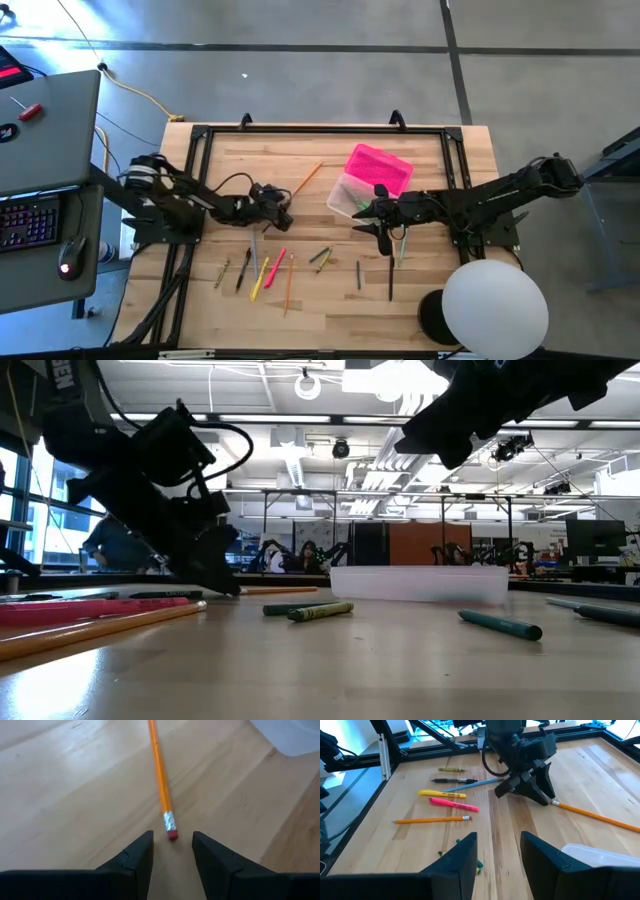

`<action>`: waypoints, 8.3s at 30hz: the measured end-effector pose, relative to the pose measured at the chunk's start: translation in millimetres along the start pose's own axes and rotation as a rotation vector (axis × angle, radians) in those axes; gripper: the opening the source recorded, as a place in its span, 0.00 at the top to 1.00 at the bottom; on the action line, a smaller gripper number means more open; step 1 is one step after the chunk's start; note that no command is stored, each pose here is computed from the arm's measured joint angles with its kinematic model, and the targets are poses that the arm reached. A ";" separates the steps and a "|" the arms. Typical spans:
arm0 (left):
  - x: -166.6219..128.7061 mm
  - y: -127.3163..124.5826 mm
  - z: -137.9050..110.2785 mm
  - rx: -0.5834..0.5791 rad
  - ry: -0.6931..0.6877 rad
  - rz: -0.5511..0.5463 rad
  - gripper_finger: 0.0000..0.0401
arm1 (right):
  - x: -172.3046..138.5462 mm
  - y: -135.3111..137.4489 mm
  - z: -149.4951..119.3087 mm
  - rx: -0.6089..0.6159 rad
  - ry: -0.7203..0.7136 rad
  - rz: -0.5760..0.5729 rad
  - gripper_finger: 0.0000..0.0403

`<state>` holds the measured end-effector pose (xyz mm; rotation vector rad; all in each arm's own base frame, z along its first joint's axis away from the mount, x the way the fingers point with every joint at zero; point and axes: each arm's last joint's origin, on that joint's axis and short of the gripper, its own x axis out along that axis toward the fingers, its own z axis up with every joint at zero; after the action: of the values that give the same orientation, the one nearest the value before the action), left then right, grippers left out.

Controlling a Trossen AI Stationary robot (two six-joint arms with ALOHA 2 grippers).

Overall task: Pick & place school supplies into a supply box
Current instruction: Put the top orange pencil into the pink supply box, then put the top dark green crayon into the pink supply box

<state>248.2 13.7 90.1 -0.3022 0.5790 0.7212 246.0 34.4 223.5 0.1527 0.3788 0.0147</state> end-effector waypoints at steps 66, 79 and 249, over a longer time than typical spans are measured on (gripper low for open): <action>-53.3 -29.6 72.8 0.250 -0.196 -0.442 0.97 | 0.0 -1.1 0.0 -0.001 -0.004 -0.037 0.68; -7.4 -65.4 113.5 0.344 -0.018 -0.352 0.97 | 0.0 -1.1 0.8 0.006 -0.014 -0.046 0.68; 3.8 -97.0 156.7 0.460 0.057 -0.305 0.91 | 26.6 -79.2 -40.9 -0.286 0.648 -0.561 0.79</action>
<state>379.0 16.6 219.9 0.0194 0.7163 0.2728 254.4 -36.9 164.2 -0.2545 1.0494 -0.4429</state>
